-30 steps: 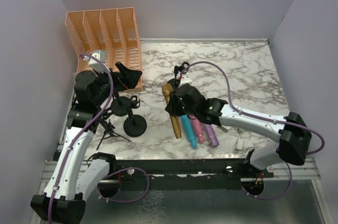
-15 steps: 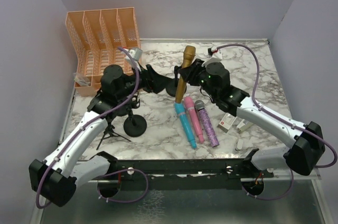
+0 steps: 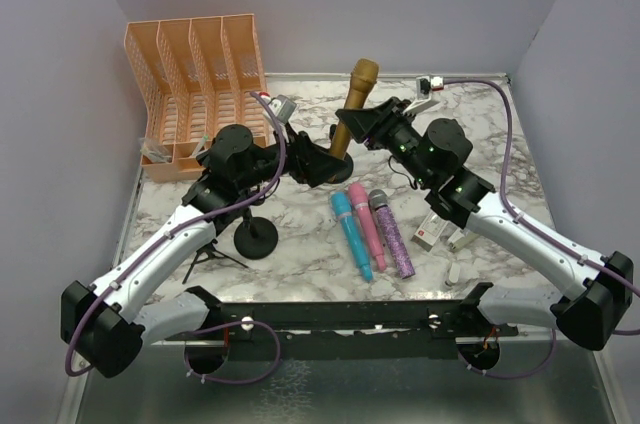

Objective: Attach the microphones to the stand

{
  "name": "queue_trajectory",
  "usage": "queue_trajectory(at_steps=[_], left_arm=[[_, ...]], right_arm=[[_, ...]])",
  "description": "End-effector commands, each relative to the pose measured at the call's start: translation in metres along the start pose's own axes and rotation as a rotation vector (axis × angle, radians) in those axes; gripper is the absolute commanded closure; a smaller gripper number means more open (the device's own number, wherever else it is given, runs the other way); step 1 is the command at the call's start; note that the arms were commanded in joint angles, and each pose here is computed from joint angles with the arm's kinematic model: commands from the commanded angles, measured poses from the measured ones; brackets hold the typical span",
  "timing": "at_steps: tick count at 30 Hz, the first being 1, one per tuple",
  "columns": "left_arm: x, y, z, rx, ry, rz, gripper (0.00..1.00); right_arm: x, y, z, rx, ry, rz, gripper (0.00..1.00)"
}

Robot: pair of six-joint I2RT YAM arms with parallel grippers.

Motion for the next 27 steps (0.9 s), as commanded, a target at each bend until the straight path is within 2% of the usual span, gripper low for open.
queue_trajectory(at_steps=[1,4,6,7,8,9,10,14,17,22,27], left_arm=[[-0.002,-0.005,-0.007,0.070,-0.033,0.022,0.34],[-0.002,-0.006,-0.008,0.094,-0.040,0.043,0.45],[0.000,-0.006,-0.010,0.117,-0.049,0.059,0.64],[0.000,-0.006,-0.010,0.126,-0.055,0.063,0.78],[0.001,-0.005,-0.011,0.131,-0.063,0.064,0.96],[0.001,-0.004,-0.011,0.137,-0.071,0.063,1.00],[0.002,-0.002,-0.013,0.155,-0.088,0.062,1.00],[-0.002,0.008,-0.026,0.236,-0.197,0.040,1.00],[-0.004,0.016,-0.033,0.260,-0.260,0.025,1.00],[0.000,0.022,-0.040,0.314,-0.293,0.062,1.00],[-0.002,0.021,-0.040,0.308,-0.299,0.069,1.00]], right_arm=[[-0.009,0.005,0.015,-0.103,-0.066,0.000,0.70],[-0.009,0.006,0.018,-0.126,-0.086,0.017,0.68],[-0.006,0.006,0.018,-0.123,-0.091,0.030,0.67],[-0.005,0.006,0.017,-0.119,-0.093,0.036,0.64],[-0.005,0.006,0.017,-0.117,-0.092,0.040,0.63],[-0.004,0.006,0.017,-0.114,-0.089,0.047,0.60],[-0.003,0.007,0.016,-0.107,-0.089,0.060,0.58],[-0.004,0.011,0.017,-0.100,-0.128,0.068,0.32],[-0.010,0.017,0.023,-0.140,-0.154,0.068,0.27],[-0.024,0.026,0.030,-0.179,-0.160,0.024,0.36],[-0.031,0.031,0.037,-0.229,-0.147,0.028,0.58]])
Point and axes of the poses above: each gripper's point midway between its finger pads, its own y axis back along the fingers, its own z axis along the line the jaws close on, x = y × z, the point moved 8 cm from there along y, back along the fingers, and after that the axes turned 12 degrees about y, right-handed, at the moved point
